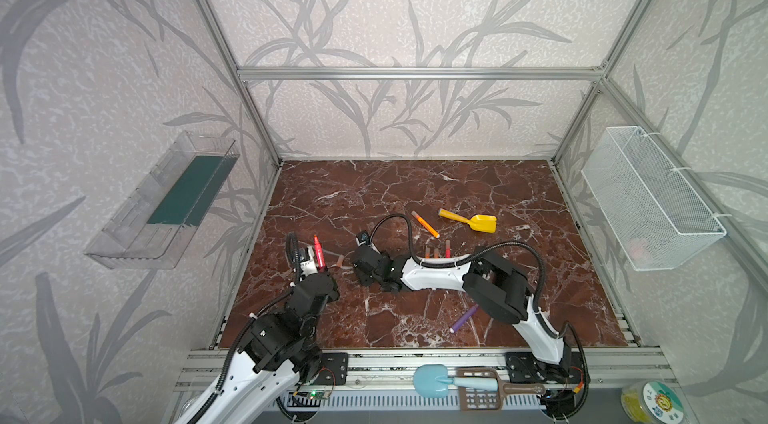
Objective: Insert the pens into the pen caps
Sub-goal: 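Lower the right gripper over the two pale pink caps on the table, then grasp one pale pink cap with the right gripper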
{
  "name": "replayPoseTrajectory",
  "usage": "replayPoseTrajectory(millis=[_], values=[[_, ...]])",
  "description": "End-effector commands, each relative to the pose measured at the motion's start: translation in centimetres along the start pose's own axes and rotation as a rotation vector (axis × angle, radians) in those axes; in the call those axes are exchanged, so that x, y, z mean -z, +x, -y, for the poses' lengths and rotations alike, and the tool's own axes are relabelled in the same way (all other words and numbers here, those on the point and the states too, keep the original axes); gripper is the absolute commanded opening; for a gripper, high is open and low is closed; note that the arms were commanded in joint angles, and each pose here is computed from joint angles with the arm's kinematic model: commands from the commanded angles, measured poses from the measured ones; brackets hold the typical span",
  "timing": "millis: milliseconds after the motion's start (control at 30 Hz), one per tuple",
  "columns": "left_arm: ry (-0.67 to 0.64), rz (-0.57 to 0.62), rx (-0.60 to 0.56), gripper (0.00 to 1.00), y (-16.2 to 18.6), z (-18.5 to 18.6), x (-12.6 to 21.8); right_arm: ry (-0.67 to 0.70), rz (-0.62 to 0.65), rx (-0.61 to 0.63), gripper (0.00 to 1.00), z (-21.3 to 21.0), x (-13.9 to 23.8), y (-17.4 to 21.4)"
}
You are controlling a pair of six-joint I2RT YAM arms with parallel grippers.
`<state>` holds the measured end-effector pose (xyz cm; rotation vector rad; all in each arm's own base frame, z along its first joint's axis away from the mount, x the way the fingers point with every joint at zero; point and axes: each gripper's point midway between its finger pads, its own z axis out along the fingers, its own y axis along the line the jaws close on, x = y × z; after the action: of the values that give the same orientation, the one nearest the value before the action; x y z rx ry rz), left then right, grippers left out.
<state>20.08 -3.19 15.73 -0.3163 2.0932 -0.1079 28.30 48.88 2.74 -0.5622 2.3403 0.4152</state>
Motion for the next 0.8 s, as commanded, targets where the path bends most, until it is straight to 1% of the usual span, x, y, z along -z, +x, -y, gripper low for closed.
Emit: replayPoseTrajectory(millis=[0,67,133,367,533,600,767], values=[[-0.014,0.005,0.011,0.00,0.1,-0.3,-0.1,-0.078,0.091,-0.027,0.75,-1.5,1.8,-2.5],[-0.016,0.007,0.011,0.00,0.1,-0.4,-0.1,-0.078,0.114,-0.027,0.78,-1.7,2.0,-3.4],[-0.021,0.008,0.013,0.00,0.1,-0.5,-0.1,-0.060,0.115,-0.020,0.79,-1.9,1.7,-3.9],[-0.022,0.012,0.017,0.00,0.1,-0.6,-0.1,0.041,0.082,-0.007,0.79,-1.4,-2.1,-4.1],[-0.026,0.012,0.017,0.00,0.1,-0.6,-0.1,0.089,0.080,0.002,0.79,-0.8,-2.9,-4.1],[-0.025,0.014,0.017,0.00,0.1,-0.6,-0.1,0.095,0.071,0.005,0.76,-0.5,-2.9,-3.9],[-0.028,0.018,0.019,0.00,0.0,-0.7,0.0,0.106,0.058,0.010,0.64,0.3,-2.5,-2.8]])
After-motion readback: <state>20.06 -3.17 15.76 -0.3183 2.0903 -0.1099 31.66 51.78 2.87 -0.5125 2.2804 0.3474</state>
